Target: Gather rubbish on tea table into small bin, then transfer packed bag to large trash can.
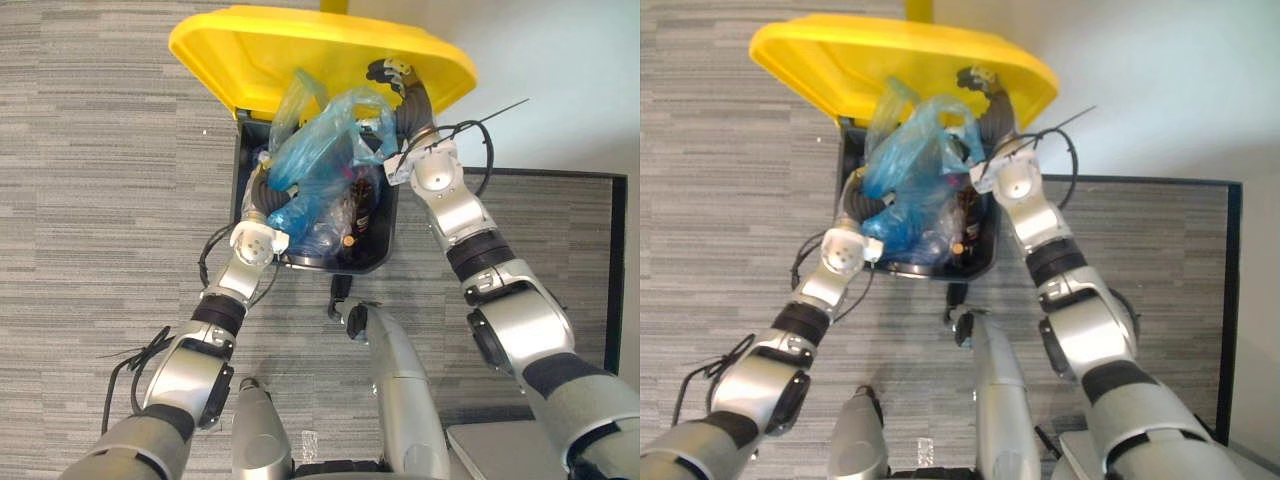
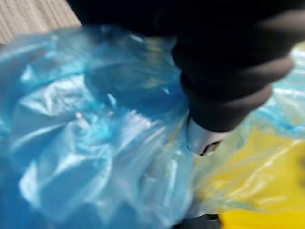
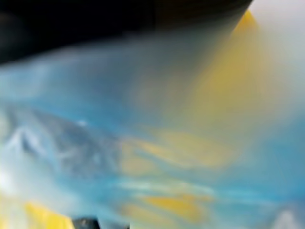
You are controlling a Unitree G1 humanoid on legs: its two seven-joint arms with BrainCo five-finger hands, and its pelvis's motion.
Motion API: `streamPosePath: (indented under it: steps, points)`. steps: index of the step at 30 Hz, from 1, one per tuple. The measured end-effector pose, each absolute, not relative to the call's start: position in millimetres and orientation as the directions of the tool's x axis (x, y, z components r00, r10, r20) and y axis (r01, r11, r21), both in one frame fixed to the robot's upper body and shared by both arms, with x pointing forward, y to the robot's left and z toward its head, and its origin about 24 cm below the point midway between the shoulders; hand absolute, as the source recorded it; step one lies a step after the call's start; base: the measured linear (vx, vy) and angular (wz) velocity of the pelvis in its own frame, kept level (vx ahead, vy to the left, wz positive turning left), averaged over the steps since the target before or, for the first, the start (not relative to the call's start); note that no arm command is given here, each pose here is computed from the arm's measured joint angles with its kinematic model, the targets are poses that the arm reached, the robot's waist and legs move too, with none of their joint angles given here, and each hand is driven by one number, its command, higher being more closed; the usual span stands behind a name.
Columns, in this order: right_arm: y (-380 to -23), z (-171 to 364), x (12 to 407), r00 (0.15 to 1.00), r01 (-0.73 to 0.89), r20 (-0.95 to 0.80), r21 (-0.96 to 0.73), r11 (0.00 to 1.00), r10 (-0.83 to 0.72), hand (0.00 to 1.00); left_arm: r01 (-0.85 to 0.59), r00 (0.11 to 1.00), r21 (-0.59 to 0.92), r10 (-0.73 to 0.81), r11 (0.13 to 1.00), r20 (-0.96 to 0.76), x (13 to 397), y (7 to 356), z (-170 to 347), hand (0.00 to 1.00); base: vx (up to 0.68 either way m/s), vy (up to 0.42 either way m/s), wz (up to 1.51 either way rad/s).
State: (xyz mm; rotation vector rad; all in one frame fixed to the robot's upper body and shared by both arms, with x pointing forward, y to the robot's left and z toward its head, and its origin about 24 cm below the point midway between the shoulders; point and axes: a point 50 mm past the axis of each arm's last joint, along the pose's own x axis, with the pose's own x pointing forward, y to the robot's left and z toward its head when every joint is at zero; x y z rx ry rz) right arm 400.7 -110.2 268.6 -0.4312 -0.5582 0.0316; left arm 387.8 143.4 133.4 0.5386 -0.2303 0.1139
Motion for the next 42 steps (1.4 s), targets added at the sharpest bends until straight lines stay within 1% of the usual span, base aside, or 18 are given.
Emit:
streamPosePath:
  steps: [9, 14, 16, 17, 20, 22, 25, 28, 30, 31, 34, 36, 39, 40, 41, 42]
  points:
    - [-110, 275, 400, 0.843, 0.084, 0.514, -0.418, 0.905, 0.159, 0.00, -0.162, 0.971, 0.566, 0.028, 0.808, 0.238, 389, 145, 134, 0.00, -0.01, 0.042, 0.06]
    - [-117, 276, 400, 0.837, 0.143, 0.518, -0.517, 0.844, 0.176, 0.00, -0.170, 0.966, 0.568, 0.022, 0.805, 0.258, 389, 146, 139, 0.00, 0.00, 0.006, 0.01]
    - [-120, 275, 400, 0.836, 0.178, 0.513, -0.589, 0.788, 0.194, 0.00, -0.176, 0.960, 0.562, 0.014, 0.809, 0.281, 388, 145, 144, 0.00, 0.00, 0.033, 0.06]
    - [-121, 275, 400, 0.836, 0.184, 0.511, -0.601, 0.778, 0.197, 0.00, -0.176, 0.958, 0.560, 0.010, 0.810, 0.287, 388, 145, 145, 0.00, 0.00, 0.039, 0.09]
    - [-125, 270, 399, 0.835, 0.214, 0.507, -0.657, 0.723, 0.214, 0.00, -0.175, 0.946, 0.536, -0.010, 0.826, 0.324, 383, 141, 150, 0.00, -0.01, 0.052, 0.12]
    - [-126, 255, 398, 0.850, 0.202, 0.476, -0.691, 0.694, 0.227, 0.00, -0.165, 0.945, 0.501, -0.010, 0.850, 0.328, 376, 141, 144, 0.00, -0.01, 0.059, 0.03]
    - [-130, 236, 394, 0.865, 0.181, 0.442, -0.716, 0.674, 0.237, 0.00, -0.150, 0.937, 0.448, -0.018, 0.882, 0.350, 365, 140, 139, 0.00, -0.01, 0.058, 0.08]
    - [-136, 208, 390, 0.892, 0.145, 0.383, -0.745, 0.651, 0.239, 0.00, -0.103, 0.941, 0.368, -0.029, 0.924, 0.337, 349, 137, 123, 0.00, 0.01, 0.033, 0.08]
    - [-143, 169, 384, 0.932, 0.070, 0.276, -0.774, 0.629, 0.236, 0.00, -0.074, 0.957, 0.213, 0.009, 0.974, 0.291, 321, 139, 95, 0.00, 0.05, 0.032, 0.17]
    - [-144, 163, 383, 0.937, 0.059, 0.260, -0.776, 0.628, 0.234, 0.00, -0.074, 0.959, 0.192, 0.018, 0.979, 0.281, 316, 140, 90, 0.00, 0.06, 0.032, 0.19]
    - [-155, 121, 371, 0.968, -0.014, 0.138, -0.805, 0.594, 0.210, 0.00, -0.075, 0.981, 0.101, 0.055, 0.992, 0.187, 286, 147, 57, 0.00, 0.03, 0.034, 0.21]
    - [-159, 100, 363, 0.978, -0.055, 0.077, -0.803, 0.593, 0.195, 0.00, -0.090, 0.991, 0.069, 0.082, 0.994, 0.110, 269, 155, 36, 0.00, -0.02, 0.034, 0.22]
    - [-156, 74, 352, 0.980, -0.117, 0.000, -0.803, 0.584, 0.197, 0.00, -0.117, 0.987, 0.080, 0.125, 0.990, -0.105, 235, 171, -14, 0.00, 0.00, 0.043, 0.13]
    - [-151, 65, 348, 0.978, -0.142, -0.023, -0.796, 0.588, 0.206, 0.00, -0.120, 0.965, 0.100, 0.140, 0.988, -0.221, 218, 178, -40, 0.00, -0.01, 0.043, 0.03]
    - [-148, 62, 346, 0.977, -0.152, -0.032, -0.795, 0.588, 0.210, 0.00, -0.115, 0.952, 0.106, 0.140, 0.988, -0.272, 211, 180, -50, 0.00, -0.04, 0.061, -0.01]
    - [-145, 55, 343, 0.977, -0.165, -0.046, -0.779, 0.604, 0.207, 0.00, -0.102, 0.922, 0.114, 0.136, 0.988, -0.362, 198, 182, -69, 0.00, -0.08, 0.080, -0.17]
